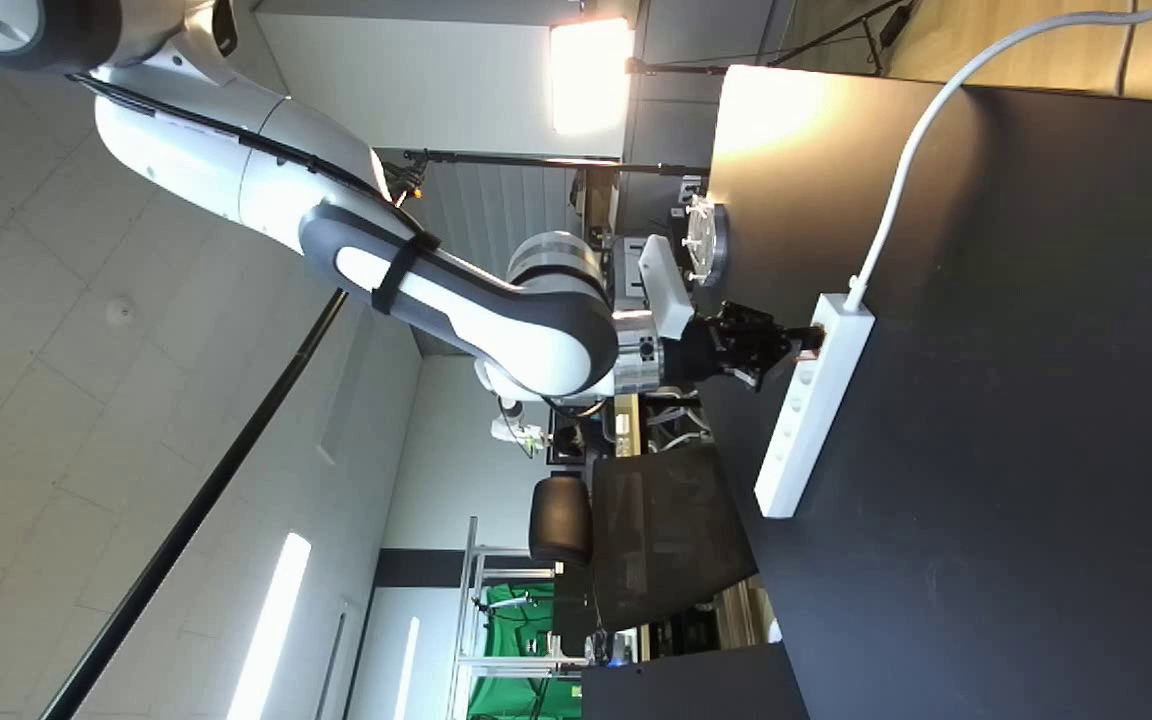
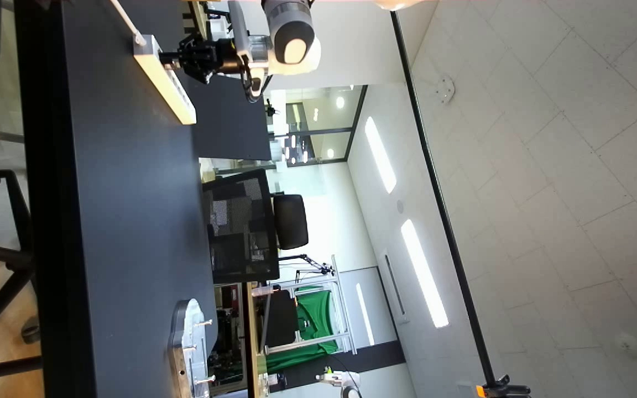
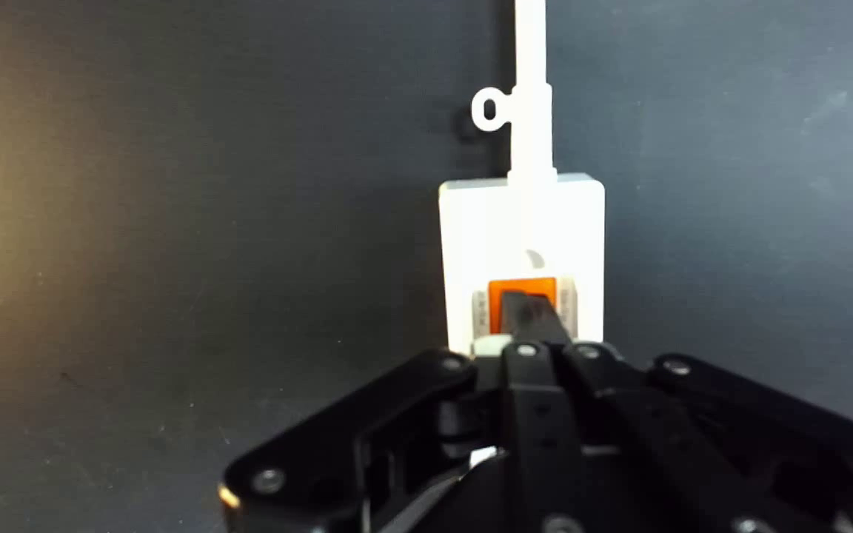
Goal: Turn on the extension cable
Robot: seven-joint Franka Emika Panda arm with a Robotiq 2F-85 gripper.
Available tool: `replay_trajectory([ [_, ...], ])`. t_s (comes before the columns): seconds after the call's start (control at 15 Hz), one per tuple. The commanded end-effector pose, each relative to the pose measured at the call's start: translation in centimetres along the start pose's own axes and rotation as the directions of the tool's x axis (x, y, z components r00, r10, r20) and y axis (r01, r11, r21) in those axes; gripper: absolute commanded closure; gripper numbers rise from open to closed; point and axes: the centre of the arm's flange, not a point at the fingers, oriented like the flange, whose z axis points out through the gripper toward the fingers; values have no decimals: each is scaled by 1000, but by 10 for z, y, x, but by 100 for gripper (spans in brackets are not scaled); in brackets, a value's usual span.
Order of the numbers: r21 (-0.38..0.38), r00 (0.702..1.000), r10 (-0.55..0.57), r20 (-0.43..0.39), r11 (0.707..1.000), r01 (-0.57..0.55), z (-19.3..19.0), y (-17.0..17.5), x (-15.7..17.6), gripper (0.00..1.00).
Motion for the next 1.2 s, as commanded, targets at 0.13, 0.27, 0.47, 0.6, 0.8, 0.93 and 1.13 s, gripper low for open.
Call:
replay_trajectory([
  [0.13, -57, 1000, -14, -4, 998, 14, 8, -34, -8, 100],
  [0.27, -69, 1000, -22, 9, 997, 22, 12, -42, -10, 100],
  [0.47, -145, 999, -48, 0, 988, 48, 17, -49, -13, 100],
  [0.6, -186, 998, -65, -9, 981, 62, 11, -52, -12, 100],
  [0.8, -257, 995, -92, -45, 963, 77, -17, -54, -3, 100],
  [0.93, -284, 993, -111, -49, 954, 92, -46, -51, 4, 100],
  [1.13, -214, 993, -121, 1, 970, 118, -102, -44, 10, 100],
])
